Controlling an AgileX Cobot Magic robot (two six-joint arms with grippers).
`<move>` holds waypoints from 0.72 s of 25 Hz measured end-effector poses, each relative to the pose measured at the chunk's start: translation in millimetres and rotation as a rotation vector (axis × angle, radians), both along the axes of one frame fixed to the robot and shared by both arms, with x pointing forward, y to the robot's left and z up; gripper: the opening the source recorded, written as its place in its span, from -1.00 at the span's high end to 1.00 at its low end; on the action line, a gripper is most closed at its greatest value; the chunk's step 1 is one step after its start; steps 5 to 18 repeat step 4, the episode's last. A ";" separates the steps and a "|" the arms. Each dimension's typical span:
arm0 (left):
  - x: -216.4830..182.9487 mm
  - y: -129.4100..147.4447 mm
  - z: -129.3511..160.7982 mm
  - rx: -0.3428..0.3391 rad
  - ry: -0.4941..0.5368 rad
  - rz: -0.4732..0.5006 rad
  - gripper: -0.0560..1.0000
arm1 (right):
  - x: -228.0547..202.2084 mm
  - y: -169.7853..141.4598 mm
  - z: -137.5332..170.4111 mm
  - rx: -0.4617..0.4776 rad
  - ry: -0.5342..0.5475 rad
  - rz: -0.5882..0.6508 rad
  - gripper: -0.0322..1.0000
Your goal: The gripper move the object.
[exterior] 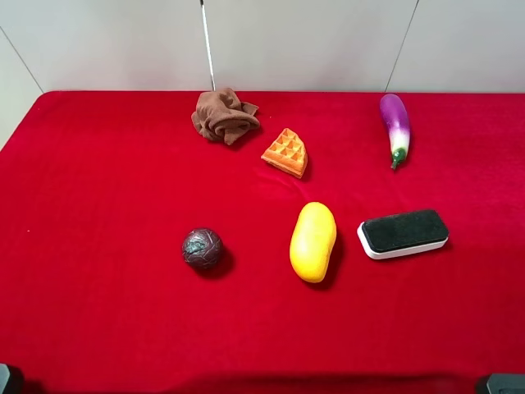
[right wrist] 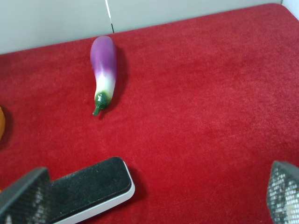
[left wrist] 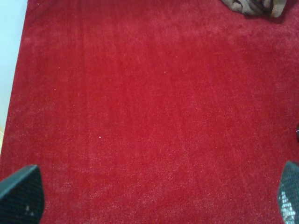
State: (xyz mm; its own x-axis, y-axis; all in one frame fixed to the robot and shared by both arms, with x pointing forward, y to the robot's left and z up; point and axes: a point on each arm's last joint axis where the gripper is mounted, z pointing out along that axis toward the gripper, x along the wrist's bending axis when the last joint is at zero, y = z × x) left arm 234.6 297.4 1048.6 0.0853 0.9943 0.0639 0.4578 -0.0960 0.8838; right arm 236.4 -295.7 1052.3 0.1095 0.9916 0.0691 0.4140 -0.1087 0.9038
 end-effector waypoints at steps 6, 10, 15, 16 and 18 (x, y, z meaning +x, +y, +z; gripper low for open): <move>0.0 0.0 0.0 0.000 0.000 0.000 -0.99 | 0.0 0.0 0.0 0.000 0.000 0.000 -0.41; 0.0 0.0 0.0 0.000 0.000 0.000 -0.99 | 0.0 0.0 0.0 0.000 0.000 0.000 -0.41; 0.0 0.0 0.0 0.000 0.000 0.000 -0.99 | 0.0 0.0 0.0 0.000 0.000 0.000 -0.41; 0.0 0.0 0.0 0.000 0.000 0.000 -0.99 | 0.0 0.0 0.0 0.000 0.000 0.000 -0.41; 0.0 0.0 0.0 0.000 0.000 0.000 -0.99 | 0.0 0.0 0.0 0.000 0.000 0.000 -0.41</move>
